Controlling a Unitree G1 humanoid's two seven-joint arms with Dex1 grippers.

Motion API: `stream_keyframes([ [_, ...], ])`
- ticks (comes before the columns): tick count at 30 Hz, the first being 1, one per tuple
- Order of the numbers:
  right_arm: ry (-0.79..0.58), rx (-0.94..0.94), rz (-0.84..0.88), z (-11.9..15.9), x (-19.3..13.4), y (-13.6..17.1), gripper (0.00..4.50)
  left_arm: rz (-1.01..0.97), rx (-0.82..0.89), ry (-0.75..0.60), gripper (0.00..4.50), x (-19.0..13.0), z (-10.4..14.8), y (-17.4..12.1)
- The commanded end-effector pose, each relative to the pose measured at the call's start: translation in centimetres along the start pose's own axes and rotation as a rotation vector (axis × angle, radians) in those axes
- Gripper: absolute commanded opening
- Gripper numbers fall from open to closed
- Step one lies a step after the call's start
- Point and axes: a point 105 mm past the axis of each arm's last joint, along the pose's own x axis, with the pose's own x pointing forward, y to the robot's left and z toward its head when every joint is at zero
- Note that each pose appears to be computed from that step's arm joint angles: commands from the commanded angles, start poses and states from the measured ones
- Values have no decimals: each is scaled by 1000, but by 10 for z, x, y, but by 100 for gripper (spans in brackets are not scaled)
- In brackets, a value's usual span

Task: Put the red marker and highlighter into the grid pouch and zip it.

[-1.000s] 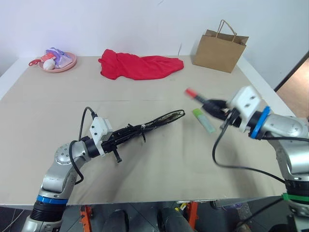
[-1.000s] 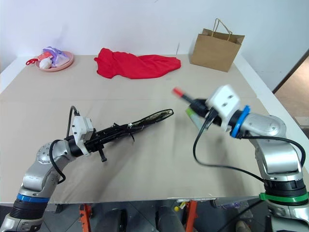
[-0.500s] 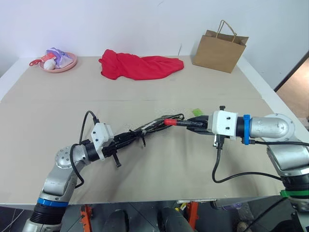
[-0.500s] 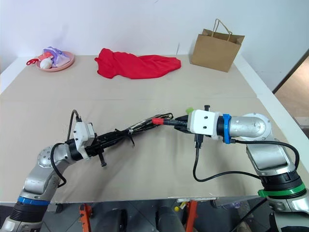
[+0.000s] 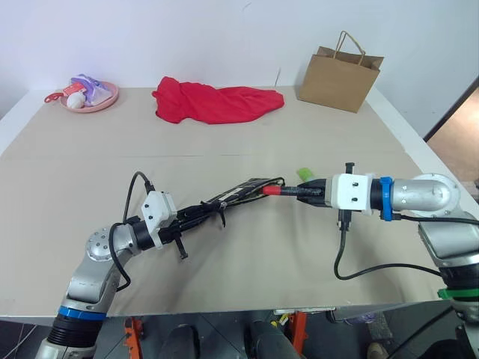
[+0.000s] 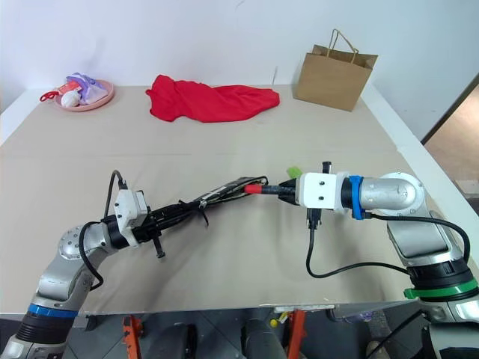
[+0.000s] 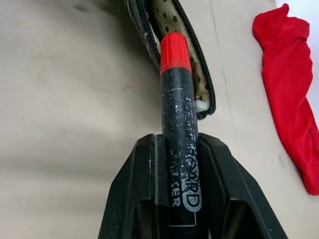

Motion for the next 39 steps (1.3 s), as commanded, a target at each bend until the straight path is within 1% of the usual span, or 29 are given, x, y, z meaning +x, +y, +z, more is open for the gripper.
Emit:
stream_keyframes([
  [1, -22, -71, 22, 7, 14, -5, 59, -13, 31, -28, 0, 3, 8, 0],
  [4, -76, -104, 69, 22, 33, -4, 59, -17, 32, -29, 0, 4, 9, 0],
  [8, -147, -165, 160, 43, 61, 9, 59, -21, 36, -30, 0, 5, 9, -1],
  [15, -223, -201, 192, 65, 86, 10, 59, -16, 47, -32, 0, 4, 11, 2],
  [17, -230, -187, 196, 66, 87, 10, 168, -15, 48, -32, 0, 4, 12, 1],
  [19, -235, -169, 195, 66, 87, 10, 228, -15, 48, -32, 0, 3, 12, 1],
  [20, -228, -167, 184, 64, 86, 9, 287, -14, 47, -32, 0, 3, 12, 1],
  [21, -221, -166, 174, 62, 86, 7, 324, -14, 46, -32, 0, 3, 12, 1],
  [23, -205, -164, 157, 58, 84, 4, 420, -14, 42, -34, 0, 3, 12, 1],
  [24, -197, -159, 148, 55, 82, 2, 443, -12, 38, -38, 0, 3, 13, 1],
  [29, -186, -102, 80, 47, 61, -15, 443, 12, 5, -62, 0, 4, 15, 4],
  [32, -262, 98, 6, 52, 23, -36, 443, 19, -4, -65, 0, 4, 15, 5],
  [34, -289, 186, -54, 50, 4, -47, 443, 19, -7, -66, 0, 3, 16, 4],
  [39, -254, 329, -193, 26, -24, -57, 443, 21, -16, -65, 0, 3, 15, 2],
])
